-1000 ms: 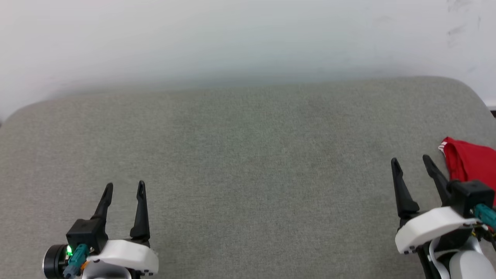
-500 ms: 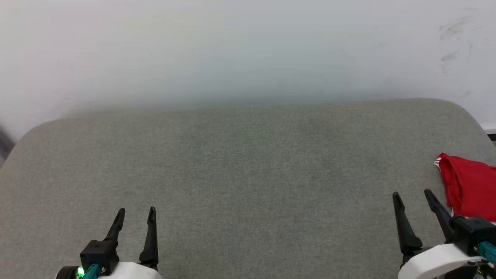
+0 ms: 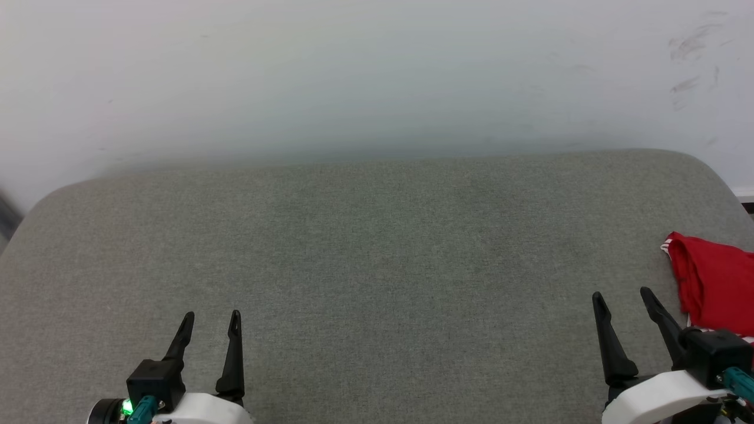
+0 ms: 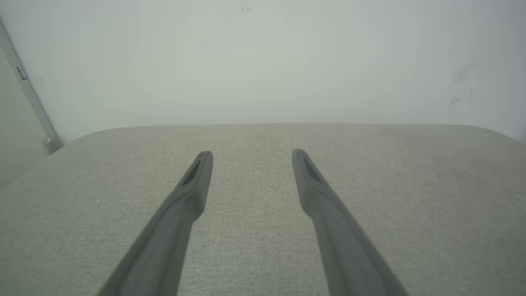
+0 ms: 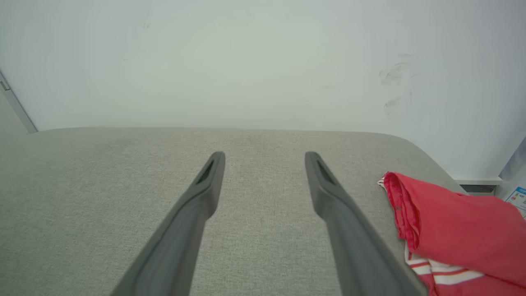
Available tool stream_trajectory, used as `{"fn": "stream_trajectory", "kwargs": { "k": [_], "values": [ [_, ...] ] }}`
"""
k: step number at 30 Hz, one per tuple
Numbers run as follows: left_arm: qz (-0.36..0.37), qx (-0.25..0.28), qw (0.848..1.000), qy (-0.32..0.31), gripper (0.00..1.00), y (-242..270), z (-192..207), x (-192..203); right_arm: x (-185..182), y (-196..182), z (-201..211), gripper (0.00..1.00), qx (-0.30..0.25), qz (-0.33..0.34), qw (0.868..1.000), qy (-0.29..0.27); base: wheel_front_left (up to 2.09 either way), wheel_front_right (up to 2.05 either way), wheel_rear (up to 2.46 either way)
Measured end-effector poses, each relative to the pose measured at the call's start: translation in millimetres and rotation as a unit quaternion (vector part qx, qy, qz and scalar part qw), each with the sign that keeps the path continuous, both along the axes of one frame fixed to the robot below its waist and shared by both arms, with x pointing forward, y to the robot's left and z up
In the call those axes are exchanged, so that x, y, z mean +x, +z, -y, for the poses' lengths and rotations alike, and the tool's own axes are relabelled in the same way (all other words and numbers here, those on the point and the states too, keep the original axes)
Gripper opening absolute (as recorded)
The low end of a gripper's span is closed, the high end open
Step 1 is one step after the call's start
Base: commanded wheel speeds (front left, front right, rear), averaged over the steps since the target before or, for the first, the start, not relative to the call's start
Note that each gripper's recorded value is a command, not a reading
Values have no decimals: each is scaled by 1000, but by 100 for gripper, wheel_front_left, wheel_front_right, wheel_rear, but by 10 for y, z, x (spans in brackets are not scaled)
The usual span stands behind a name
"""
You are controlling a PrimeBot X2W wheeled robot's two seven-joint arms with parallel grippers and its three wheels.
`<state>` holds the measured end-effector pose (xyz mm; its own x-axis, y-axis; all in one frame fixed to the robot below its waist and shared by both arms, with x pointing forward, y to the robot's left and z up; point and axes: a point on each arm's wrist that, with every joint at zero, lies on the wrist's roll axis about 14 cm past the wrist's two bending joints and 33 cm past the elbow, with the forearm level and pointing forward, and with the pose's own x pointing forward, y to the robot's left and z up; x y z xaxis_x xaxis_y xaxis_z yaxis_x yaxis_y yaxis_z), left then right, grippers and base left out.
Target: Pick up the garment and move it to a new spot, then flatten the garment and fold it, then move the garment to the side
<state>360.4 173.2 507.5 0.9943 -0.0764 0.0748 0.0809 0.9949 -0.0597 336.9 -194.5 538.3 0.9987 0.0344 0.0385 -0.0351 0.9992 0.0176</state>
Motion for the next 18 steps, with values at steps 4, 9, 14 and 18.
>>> {"fn": "stream_trajectory", "kwargs": {
  "k": [4, 9, 14, 18],
  "values": [
    [3, -1, 1000, -1, 100, 20, 11, 17, 5, -14, -3, 100, 0, -1, 1000, 2, 0, 0, 0],
    [-34, -9, 999, 0, 0, -209, 29, -71, -47, -224, -3, 0, 7, -34, 999, -1, 0, 0, 0],
    [-56, -54, 997, 14, 0, -275, -39, -69, -43, -286, 15, 0, 57, -44, 997, -3, 0, 0, 0],
    [-63, -93, 993, 22, 0, -281, -64, -51, -29, -305, 22, 0, 98, -47, 994, -5, 0, 0, 0]
  ]
}}
